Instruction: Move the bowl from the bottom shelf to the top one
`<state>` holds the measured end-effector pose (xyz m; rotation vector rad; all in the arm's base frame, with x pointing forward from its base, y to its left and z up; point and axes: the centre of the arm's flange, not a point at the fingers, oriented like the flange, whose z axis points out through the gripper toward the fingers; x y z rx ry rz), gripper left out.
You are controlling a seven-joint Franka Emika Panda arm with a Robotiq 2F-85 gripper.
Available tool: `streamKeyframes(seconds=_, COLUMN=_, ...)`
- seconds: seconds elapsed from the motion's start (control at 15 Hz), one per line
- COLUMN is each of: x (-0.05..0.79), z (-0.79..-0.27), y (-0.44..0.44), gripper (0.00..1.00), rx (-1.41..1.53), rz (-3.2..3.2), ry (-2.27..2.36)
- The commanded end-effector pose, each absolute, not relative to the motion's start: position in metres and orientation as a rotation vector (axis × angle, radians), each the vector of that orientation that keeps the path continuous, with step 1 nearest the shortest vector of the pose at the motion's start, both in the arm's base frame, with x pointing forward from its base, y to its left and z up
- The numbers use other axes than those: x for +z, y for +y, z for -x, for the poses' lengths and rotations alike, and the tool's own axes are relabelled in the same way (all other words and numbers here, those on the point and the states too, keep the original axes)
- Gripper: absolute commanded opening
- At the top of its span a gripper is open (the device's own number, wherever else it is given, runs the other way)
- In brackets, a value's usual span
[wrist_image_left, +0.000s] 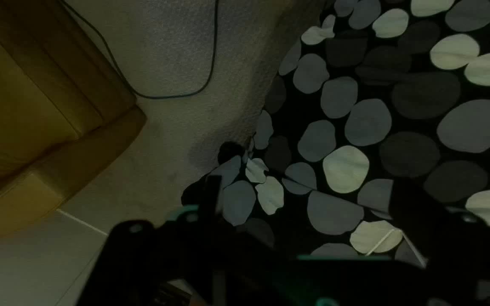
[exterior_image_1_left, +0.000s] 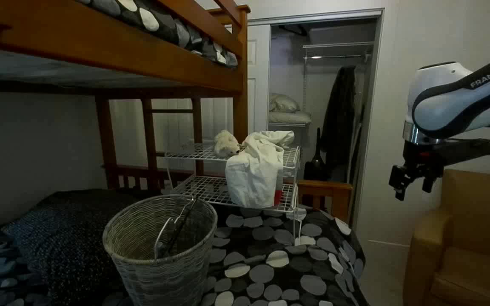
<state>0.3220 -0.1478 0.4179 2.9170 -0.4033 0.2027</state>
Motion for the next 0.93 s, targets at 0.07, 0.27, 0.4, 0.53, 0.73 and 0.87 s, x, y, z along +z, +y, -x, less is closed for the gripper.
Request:
streamKeyframes(seconds=0.07, x=0.415, z=-0.321, y=-0.147, gripper=1.00, rx=0.193, rz=-2.919, ry=-0.402)
streamKeyframes(seconds=0.27, x=0.414, z=-0.321, y=-0.147, gripper=1.00, rx=0.188, rz=-2.920, ry=-0.402)
streamKeyframes(seconds=0.4, x=0.414, z=-0.321, y=-0.147, gripper=1.00, rx=0.188, rz=-2.920, ry=-0.402)
streamKeyframes(seconds=0.53, x=0.414, z=-0.321, y=-0.147, gripper=1.00, rx=0.188, rz=-2.920, ry=-0.402)
streamKeyframes(seconds=0.73, x=0.414, z=-0.321, y=-0.147, gripper=1.00, rx=0.188, rz=-2.920, ry=-0.402)
streamKeyframes(seconds=0.87, x=0.402, z=-0.327, y=-0.130, gripper=1.00, rx=0.199, rz=-2.944, ry=-0.321)
